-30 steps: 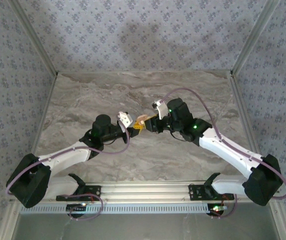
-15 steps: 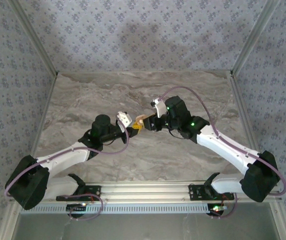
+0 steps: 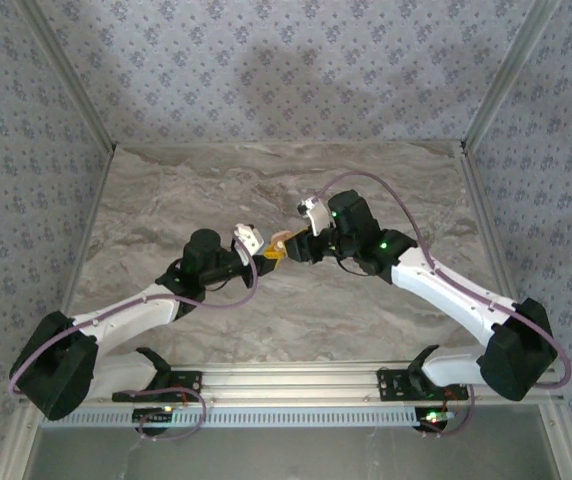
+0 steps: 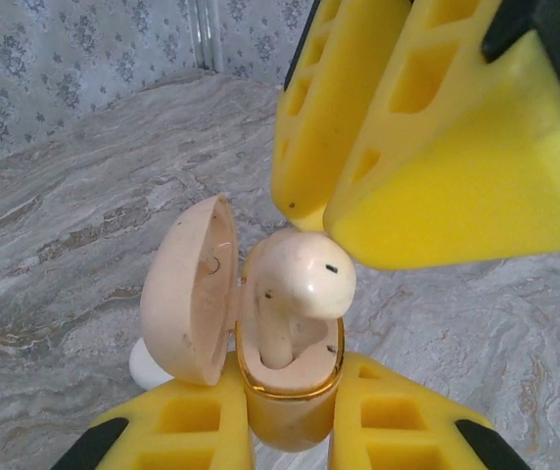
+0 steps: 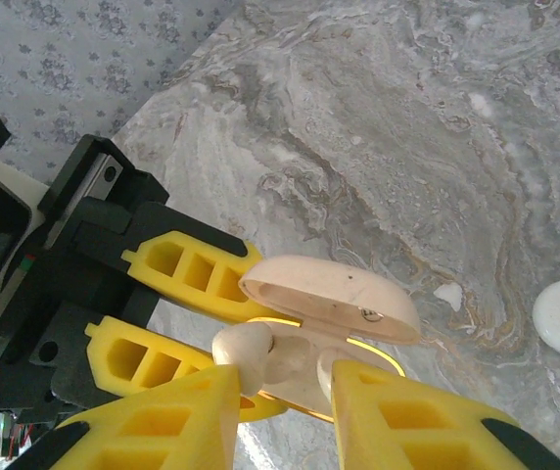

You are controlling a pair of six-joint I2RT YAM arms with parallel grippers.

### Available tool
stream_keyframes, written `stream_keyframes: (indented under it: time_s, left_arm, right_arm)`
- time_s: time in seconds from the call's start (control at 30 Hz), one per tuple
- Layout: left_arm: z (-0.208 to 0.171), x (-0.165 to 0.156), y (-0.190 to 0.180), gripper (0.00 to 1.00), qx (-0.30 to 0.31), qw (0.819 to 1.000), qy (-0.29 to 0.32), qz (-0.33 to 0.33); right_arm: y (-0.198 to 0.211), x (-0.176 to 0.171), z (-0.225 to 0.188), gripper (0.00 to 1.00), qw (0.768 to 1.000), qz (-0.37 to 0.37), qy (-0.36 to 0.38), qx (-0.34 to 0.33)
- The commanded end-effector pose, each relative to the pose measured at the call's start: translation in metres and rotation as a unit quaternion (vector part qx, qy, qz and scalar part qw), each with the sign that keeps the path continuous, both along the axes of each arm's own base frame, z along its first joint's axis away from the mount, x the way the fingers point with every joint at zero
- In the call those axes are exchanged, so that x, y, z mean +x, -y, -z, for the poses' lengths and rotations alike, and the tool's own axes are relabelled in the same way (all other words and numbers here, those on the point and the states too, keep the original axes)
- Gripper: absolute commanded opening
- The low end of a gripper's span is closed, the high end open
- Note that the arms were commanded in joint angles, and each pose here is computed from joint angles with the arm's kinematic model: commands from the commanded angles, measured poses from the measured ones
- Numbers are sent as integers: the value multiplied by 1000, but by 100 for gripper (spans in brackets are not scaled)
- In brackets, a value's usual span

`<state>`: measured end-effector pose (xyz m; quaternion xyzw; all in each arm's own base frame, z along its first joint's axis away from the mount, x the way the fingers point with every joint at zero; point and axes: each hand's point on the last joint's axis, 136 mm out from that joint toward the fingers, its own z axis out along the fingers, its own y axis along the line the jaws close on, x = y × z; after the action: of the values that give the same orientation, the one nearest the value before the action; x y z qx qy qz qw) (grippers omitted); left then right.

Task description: Insert wireless bluetooth earbuds into charging case

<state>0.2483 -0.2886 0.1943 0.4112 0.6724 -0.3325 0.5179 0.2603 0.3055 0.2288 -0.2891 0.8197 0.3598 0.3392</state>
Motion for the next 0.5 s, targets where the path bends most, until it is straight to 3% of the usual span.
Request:
stream_keyframes:
  time_s: [0.0, 0.47]
  left_arm:
    - [-51, -12, 11, 11, -52, 995, 69, 46]
    - [-49, -10, 10, 11, -49, 996, 68, 39]
  right_arm:
    - [0, -3, 6, 32, 1000, -19, -1, -23]
    - [9, -2, -17, 39, 1000, 6, 20, -7]
